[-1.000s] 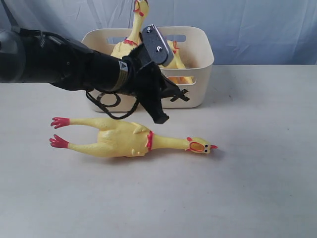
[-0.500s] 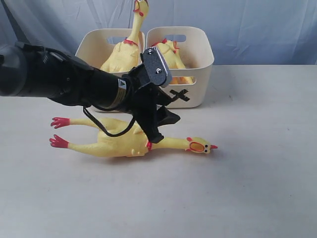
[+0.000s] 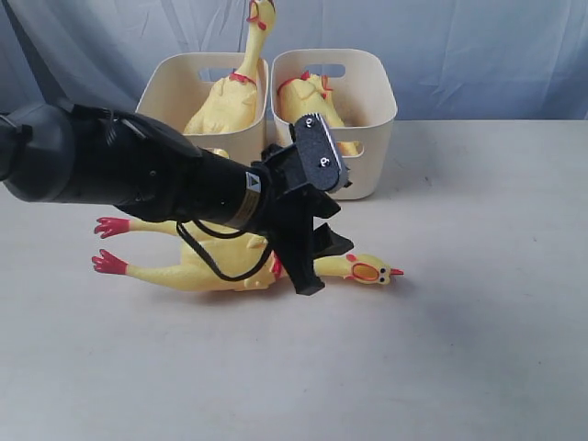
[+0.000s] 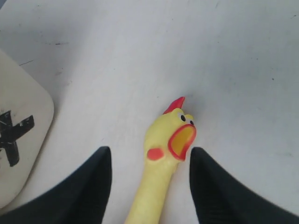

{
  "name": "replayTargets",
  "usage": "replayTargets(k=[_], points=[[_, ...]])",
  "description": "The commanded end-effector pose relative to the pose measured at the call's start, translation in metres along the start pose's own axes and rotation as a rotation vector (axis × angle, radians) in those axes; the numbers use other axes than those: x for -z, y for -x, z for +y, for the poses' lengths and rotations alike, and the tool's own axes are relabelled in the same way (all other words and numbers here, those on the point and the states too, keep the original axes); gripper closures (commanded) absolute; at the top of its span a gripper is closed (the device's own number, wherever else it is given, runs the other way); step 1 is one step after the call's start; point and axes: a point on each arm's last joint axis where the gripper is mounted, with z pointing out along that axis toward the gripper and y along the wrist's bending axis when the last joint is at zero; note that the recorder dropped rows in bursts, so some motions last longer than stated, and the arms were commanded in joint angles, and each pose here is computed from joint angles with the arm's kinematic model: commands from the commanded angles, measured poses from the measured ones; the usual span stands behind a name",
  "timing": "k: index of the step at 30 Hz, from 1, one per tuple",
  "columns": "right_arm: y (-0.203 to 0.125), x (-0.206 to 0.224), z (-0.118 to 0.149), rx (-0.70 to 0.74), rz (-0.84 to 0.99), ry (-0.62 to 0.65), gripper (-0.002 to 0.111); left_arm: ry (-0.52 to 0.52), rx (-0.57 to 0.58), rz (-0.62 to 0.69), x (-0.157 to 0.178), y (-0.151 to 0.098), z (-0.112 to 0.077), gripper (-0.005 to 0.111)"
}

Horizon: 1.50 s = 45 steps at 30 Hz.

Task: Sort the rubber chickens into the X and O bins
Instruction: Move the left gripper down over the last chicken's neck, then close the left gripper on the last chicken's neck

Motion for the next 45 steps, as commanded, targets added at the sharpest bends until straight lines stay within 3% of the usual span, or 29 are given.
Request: replayTargets(k=[1, 11, 20, 24, 27, 29, 32, 35, 38, 45], points=[[-0.001, 0.000, 0.000, 0.003, -0.003, -0.006, 0.108, 0.026, 0.001, 0.020, -0.004, 0.001, -0.005, 0.058], [-0.001, 0.000, 0.000, 0.003, -0.003, -0.006, 0.108, 0.023, -0.003, 0.011, -0.006, 0.004, -0.010, 0.058], [-0.001, 0.000, 0.000, 0.003, -0.003, -0.006, 0.108, 0.184, 0.076, -0.099, -0.005, 0.016, 0.001, 0.058], [-0.001, 0.000, 0.000, 0.003, -0.003, -0.006, 0.108, 0.269, 0.122, -0.040, -0.005, 0.011, 0.006, 0.058], [-0.001, 0.000, 0.000, 0.003, -0.003, -0.006, 0.108, 0.298, 0.160, 0.027, -0.004, 0.005, 0.008, 0.068], [-0.001, 0.000, 0.000, 0.003, -0.003, -0.006, 0.108, 0.300, 0.121, 0.115, -0.004, -0.003, 0.008, 0.073], [-0.001, 0.000, 0.000, 0.003, -0.003, -0.006, 0.108, 0.265, 0.157, 0.257, -0.003, -0.011, 0.007, 0.073], [-0.001, 0.000, 0.000, 0.003, -0.003, -0.006, 0.108, 0.231, 0.080, 0.251, -0.004, -0.005, 0.007, 0.073], [-0.001, 0.000, 0.000, 0.003, -0.003, -0.006, 0.108, 0.078, 0.026, 0.326, -0.011, -0.004, 0.001, 0.073], [-0.001, 0.000, 0.000, 0.003, -0.003, -0.006, 0.108, -0.066, -0.097, 0.235, -0.007, 0.009, -0.009, 0.073]])
